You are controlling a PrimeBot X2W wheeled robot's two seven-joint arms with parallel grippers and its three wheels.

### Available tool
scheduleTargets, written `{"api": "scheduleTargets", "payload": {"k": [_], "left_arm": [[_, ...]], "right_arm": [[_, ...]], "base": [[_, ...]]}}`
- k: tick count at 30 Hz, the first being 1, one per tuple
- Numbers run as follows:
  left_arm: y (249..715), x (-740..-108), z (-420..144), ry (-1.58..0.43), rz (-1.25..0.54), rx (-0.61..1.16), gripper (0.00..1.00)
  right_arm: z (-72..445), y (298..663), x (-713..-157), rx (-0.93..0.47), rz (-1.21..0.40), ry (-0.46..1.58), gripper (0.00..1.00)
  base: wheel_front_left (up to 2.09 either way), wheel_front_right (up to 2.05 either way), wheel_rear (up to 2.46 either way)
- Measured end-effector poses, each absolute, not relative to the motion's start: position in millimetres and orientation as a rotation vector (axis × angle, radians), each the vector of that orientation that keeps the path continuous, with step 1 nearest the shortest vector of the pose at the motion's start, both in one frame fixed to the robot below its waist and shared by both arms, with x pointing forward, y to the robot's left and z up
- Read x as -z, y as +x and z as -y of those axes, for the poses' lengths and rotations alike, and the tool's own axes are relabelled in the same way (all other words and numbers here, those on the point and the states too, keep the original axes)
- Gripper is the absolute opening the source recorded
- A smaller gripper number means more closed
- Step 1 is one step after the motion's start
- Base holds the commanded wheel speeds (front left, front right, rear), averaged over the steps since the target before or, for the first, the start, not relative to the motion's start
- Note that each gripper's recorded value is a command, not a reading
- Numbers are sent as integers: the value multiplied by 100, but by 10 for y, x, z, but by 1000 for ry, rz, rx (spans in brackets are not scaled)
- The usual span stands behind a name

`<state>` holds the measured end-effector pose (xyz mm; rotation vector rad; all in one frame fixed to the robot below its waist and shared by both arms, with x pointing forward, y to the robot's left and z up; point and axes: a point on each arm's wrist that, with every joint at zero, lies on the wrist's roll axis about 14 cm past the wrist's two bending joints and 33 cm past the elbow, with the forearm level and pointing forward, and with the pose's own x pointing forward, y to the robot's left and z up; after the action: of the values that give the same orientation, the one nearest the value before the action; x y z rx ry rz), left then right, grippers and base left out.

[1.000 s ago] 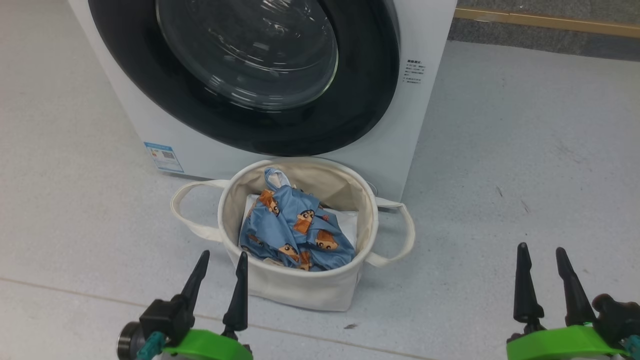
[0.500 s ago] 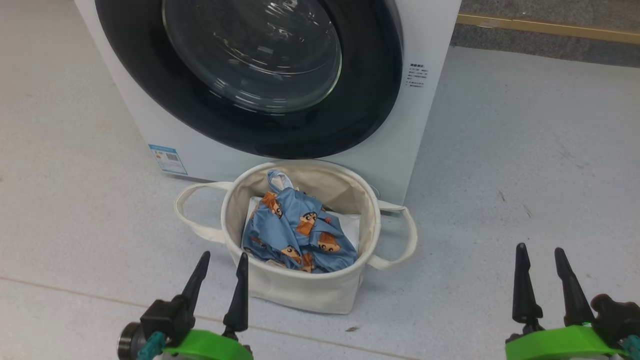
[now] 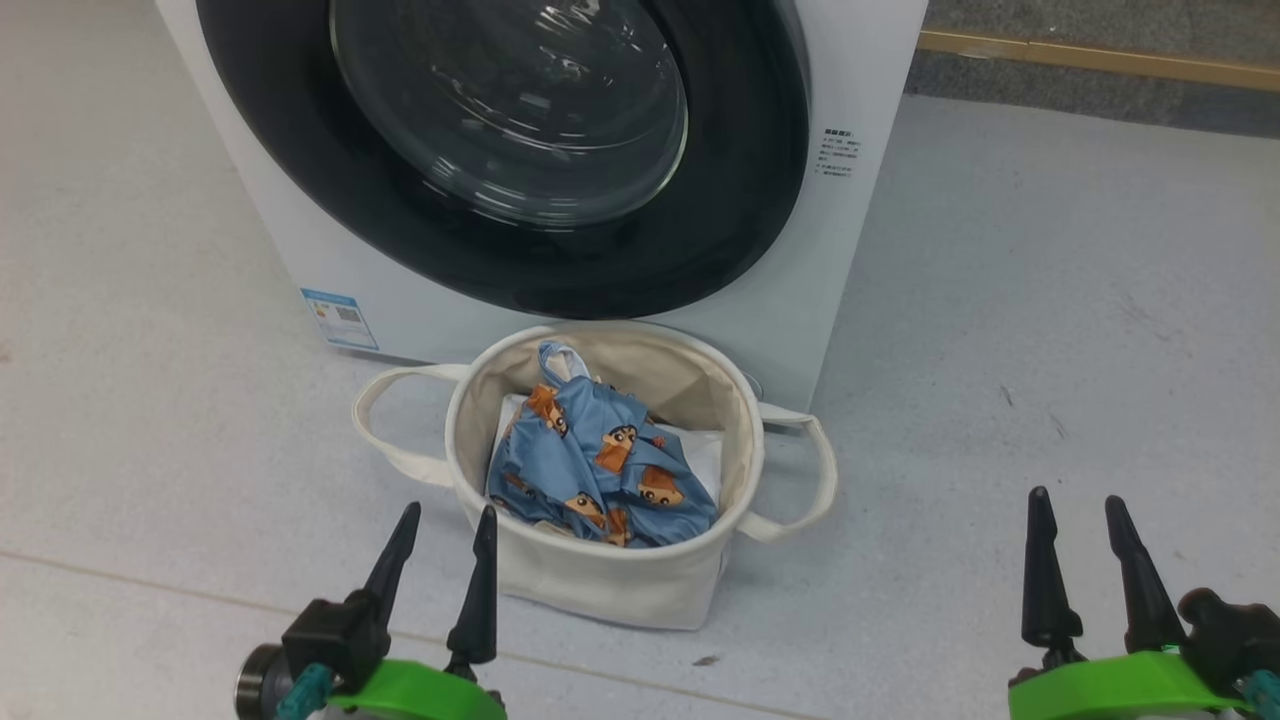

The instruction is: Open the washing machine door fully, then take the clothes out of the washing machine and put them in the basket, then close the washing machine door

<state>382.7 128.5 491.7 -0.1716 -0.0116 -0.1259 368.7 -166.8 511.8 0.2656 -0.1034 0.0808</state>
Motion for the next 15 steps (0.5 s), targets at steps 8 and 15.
{"api": "scheduleTargets", "payload": {"k": [8, 15], "left_arm": [[3804, -4960, -1292, -171, 24, 125, 100], [3791, -4994, -1277, -170, 34, 130, 100]], "right_arm": [[1664, 3663, -5144, -83, 111, 265, 100], [1670, 3640, -5169, -82, 118, 265, 100]], "base": [[0, 0, 0], [0, 0, 0]]}}
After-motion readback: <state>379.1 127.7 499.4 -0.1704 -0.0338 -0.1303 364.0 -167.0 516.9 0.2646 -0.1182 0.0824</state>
